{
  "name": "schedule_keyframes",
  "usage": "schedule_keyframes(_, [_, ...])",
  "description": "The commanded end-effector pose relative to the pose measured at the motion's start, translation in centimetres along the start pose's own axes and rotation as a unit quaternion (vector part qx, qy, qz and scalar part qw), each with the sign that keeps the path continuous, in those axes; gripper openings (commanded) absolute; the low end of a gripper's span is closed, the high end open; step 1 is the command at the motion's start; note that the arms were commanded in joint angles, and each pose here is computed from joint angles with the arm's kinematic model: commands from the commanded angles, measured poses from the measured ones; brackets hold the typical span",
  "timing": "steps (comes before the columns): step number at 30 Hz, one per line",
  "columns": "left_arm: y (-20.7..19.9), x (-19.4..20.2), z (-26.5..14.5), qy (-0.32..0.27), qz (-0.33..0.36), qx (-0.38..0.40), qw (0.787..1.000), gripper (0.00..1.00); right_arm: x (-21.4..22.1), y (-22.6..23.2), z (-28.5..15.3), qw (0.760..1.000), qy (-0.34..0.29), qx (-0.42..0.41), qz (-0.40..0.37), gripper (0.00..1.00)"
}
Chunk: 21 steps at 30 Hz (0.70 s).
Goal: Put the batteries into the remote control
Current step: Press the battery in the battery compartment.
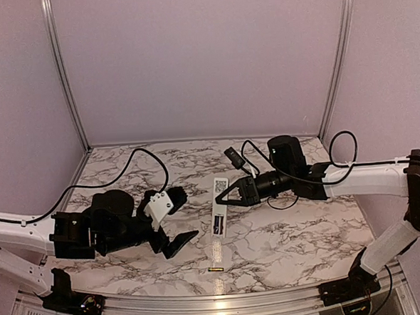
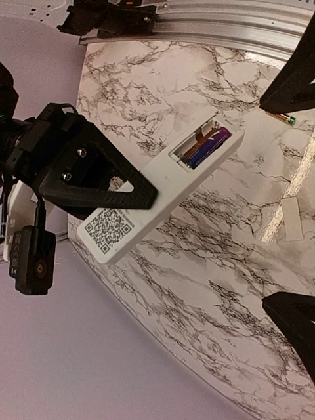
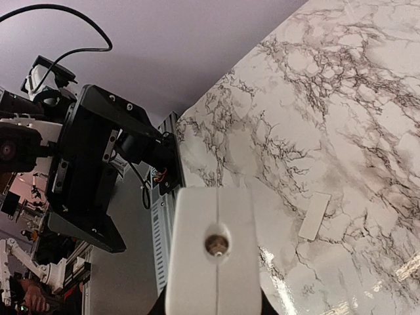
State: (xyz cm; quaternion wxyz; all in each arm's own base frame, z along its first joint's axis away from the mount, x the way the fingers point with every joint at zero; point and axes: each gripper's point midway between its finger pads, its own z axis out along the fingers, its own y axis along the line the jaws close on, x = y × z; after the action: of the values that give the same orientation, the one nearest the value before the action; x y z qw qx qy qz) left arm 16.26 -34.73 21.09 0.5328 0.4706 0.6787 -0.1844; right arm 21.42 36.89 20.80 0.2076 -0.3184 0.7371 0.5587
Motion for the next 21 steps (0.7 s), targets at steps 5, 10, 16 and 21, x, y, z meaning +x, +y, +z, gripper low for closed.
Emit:
schedule_keyframes(5, [1.5, -4.0, -1.5, -0.109, -0.221, 0.058, 0.967, 0.99, -1.7, 2.8, -0.7, 0.998, -0.031, -0.032, -0.054, 0.00])
schedule_keyframes(10, [-0.1, -3.8, 0.7, -0.073, -0.248, 0.118, 0.959, 0.90, -1.9, 3.9, -0.4, 0.997, -0.030, -0.043, -0.064, 0.00])
schedule_keyframes(16, [-2.1, -3.1, 2.8, -0.036, -0.267, 0.180, 0.946, 0.83, -2.0, 4.8, -0.2, 0.996, -0.030, -0.050, -0.072, 0.00])
schedule_keyframes(21, [-2.6, -2.8, 3.9, -0.025, -0.271, 0.190, 0.943, 0.71, -2.0, 5.1, -0.2, 0.996, -0.029, -0.051, -0.073, 0.00])
